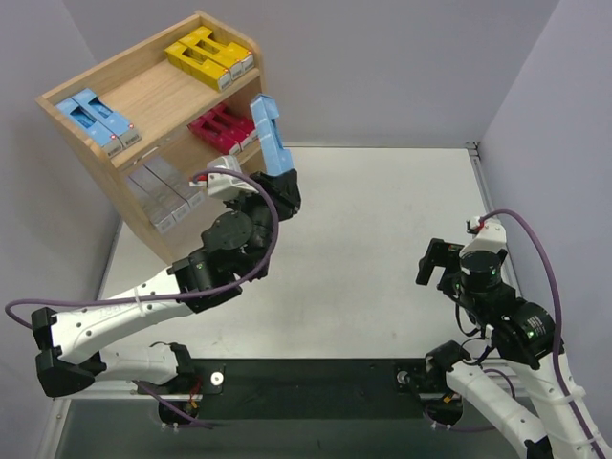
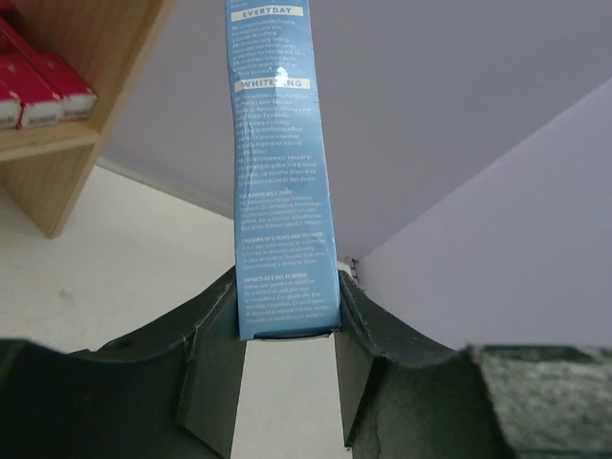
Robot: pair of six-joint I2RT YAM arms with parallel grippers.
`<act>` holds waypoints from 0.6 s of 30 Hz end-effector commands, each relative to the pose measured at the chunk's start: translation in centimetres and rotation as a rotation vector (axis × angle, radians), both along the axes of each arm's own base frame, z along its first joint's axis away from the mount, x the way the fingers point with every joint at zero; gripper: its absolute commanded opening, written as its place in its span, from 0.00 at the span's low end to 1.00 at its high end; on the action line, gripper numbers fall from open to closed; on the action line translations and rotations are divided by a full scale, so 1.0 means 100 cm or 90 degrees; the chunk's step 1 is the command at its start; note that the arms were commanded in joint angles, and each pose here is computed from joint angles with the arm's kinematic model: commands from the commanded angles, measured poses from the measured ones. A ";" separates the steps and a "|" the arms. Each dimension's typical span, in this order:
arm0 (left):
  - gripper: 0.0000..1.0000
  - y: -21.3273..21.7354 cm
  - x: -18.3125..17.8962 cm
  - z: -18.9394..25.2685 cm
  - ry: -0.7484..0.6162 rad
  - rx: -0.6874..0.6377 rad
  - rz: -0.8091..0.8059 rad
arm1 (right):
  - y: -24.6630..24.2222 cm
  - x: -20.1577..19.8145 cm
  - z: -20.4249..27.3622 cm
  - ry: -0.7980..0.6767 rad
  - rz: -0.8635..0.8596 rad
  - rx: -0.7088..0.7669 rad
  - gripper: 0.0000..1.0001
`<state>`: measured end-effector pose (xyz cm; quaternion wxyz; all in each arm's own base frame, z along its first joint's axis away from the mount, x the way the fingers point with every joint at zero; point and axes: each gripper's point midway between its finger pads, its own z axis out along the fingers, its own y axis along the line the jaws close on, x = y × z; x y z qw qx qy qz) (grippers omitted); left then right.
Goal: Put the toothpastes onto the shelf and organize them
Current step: Place the toothpaste on the shelf.
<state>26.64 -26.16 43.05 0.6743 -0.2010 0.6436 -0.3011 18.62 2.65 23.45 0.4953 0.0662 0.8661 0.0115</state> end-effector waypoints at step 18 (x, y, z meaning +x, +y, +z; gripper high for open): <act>0.37 0.128 0.017 0.119 -0.062 -0.165 0.292 | 0.004 -0.001 0.003 -0.024 0.020 0.012 0.96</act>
